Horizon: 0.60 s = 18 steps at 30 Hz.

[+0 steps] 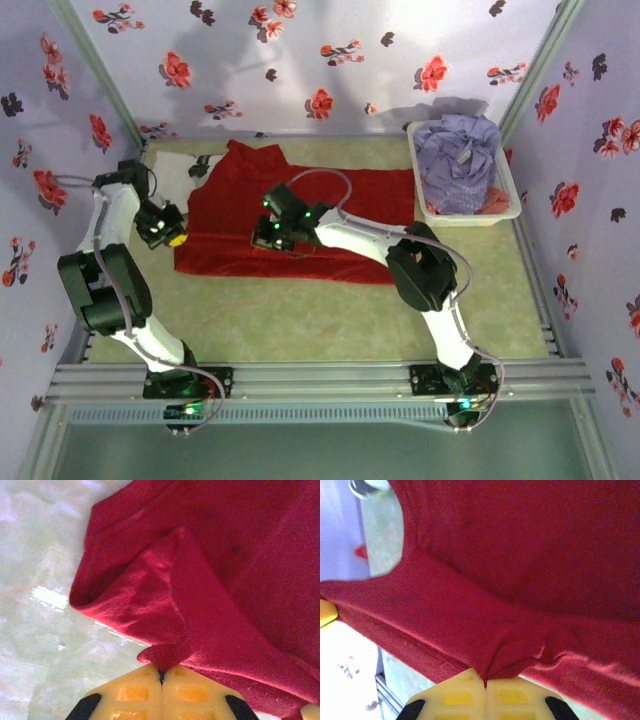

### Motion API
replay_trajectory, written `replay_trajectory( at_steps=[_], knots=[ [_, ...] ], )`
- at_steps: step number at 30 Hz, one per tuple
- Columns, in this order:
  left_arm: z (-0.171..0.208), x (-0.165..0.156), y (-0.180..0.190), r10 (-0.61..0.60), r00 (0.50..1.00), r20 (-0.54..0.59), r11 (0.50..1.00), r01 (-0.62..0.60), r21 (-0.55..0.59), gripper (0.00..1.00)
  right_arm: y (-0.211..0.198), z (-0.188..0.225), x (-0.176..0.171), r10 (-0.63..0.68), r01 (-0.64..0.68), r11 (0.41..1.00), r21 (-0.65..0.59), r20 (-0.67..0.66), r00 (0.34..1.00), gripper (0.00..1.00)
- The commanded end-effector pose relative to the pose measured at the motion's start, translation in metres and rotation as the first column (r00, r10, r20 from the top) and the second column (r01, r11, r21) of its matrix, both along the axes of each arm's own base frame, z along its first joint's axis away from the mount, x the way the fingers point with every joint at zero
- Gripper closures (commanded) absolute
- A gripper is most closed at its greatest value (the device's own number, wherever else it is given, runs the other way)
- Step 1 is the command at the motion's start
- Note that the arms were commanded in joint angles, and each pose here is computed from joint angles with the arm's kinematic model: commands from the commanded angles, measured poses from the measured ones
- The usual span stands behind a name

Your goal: Fold and stack the t-shirts

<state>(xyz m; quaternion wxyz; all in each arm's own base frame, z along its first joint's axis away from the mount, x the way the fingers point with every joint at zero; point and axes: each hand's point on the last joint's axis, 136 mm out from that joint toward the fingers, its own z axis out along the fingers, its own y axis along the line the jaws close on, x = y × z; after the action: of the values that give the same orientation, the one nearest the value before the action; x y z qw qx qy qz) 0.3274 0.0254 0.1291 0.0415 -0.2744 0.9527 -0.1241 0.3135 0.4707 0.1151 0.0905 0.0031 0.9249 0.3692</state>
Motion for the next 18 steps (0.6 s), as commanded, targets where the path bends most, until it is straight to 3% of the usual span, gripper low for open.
replay_trajectory(
  at_steps=[1,7,13,16,18],
  knots=[
    [0.003,0.023,-0.006,0.029,0.999,0.017,0.998,-0.028,-0.059,1.0,-0.019,-0.001,0.025,0.015,-0.012,0.998,-0.06,0.038,0.999,1.0],
    [-0.003,0.068,-0.016,0.031,0.997,0.073,0.994,-0.023,-0.111,1.0,-0.027,-0.008,0.069,0.019,-0.014,0.997,-0.071,0.057,0.998,1.0],
    [-0.025,0.091,-0.021,-0.011,0.999,0.034,0.995,0.014,-0.103,1.0,-0.029,-0.024,0.092,0.037,-0.035,0.996,-0.079,0.026,0.999,1.0],
    [-0.03,0.102,-0.015,-0.015,0.999,0.035,0.997,0.017,-0.073,1.0,-0.025,-0.034,0.097,0.05,-0.049,0.996,-0.079,-0.001,0.999,0.96],
    [-0.03,0.112,-0.013,-0.008,0.998,0.055,0.998,0.012,-0.067,1.0,-0.027,-0.036,0.103,0.044,-0.043,0.995,-0.087,0.01,0.999,0.87]
  ],
)
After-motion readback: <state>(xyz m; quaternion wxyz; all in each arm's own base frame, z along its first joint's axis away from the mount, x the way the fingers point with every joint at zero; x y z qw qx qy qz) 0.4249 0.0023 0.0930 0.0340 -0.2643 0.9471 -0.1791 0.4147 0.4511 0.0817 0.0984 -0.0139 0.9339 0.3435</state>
